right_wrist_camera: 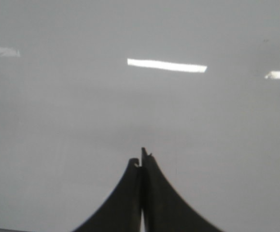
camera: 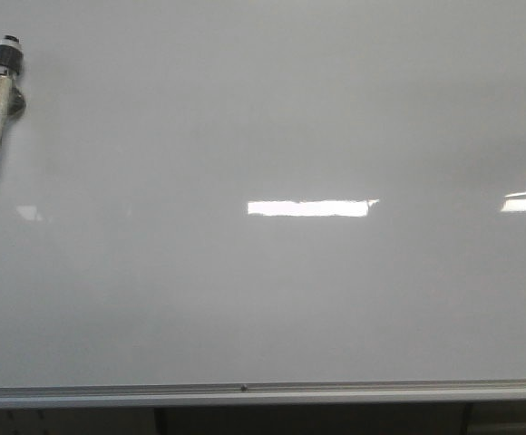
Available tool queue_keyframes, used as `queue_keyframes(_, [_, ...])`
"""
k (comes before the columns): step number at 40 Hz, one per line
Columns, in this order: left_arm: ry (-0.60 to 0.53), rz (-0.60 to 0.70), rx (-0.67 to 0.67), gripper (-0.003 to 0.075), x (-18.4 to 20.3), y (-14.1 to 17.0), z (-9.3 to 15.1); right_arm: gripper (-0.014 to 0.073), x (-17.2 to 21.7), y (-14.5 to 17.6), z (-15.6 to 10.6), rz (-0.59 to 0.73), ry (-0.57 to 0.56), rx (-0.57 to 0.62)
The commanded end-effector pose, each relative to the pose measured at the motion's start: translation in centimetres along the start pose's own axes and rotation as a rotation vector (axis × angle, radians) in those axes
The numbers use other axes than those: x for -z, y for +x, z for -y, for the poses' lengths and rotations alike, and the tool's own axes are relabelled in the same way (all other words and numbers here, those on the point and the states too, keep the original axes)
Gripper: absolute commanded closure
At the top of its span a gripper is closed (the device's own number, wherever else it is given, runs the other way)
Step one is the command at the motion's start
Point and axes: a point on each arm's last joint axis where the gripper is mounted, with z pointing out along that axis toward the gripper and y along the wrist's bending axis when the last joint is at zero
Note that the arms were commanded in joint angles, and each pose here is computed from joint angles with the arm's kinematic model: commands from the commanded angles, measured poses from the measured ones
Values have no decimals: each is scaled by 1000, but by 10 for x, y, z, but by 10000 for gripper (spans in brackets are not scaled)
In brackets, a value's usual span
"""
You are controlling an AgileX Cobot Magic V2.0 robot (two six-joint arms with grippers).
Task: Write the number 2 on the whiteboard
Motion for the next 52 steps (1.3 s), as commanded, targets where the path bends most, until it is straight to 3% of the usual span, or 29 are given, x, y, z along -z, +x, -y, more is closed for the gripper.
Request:
queue_keyframes(1, [11, -48, 7, 740, -12, -5, 1, 664, -7, -13, 1, 33, 8, 8])
queue_keyframes(8, [15, -217, 7, 740, -31, 8, 1, 664, -19, -6, 1, -32, 5, 8])
queue_keyframes(22, [16, -340, 7, 736, -63, 18, 1, 629, -30, 5, 0, -139, -5, -3])
queue_keyframes(26, [16, -368, 7, 640, -71, 21, 1, 465, -31, 6, 0, -157, -8, -7])
queue_keyframes(30, [28, -373, 23, 401, -77, 22, 3, 198, -30, 7, 0, -162, -8, -7])
queue_keyframes(33, [58, -365, 14, 237, -82, 22, 8, 69, -30, 7, 0, -168, -9, -7])
queue_keyframes(35, [85, -376, 5, 156, -87, 23, 12, 39, -31, 8, 0, -176, -9, -7])
queue_keyframes(37, [114, -389, -7, 127, -93, 25, 17, 39, -30, 8, 0, -179, -10, -8])
queue_keyframes(42, [167, -405, -34, 135, -117, 32, 30, 46, -31, 8, 0, -173, -10, -9])
queue_keyframes(52, [172, -382, -27, 136, -171, 51, 41, 46, -31, 6, 0, -157, -9, -9])
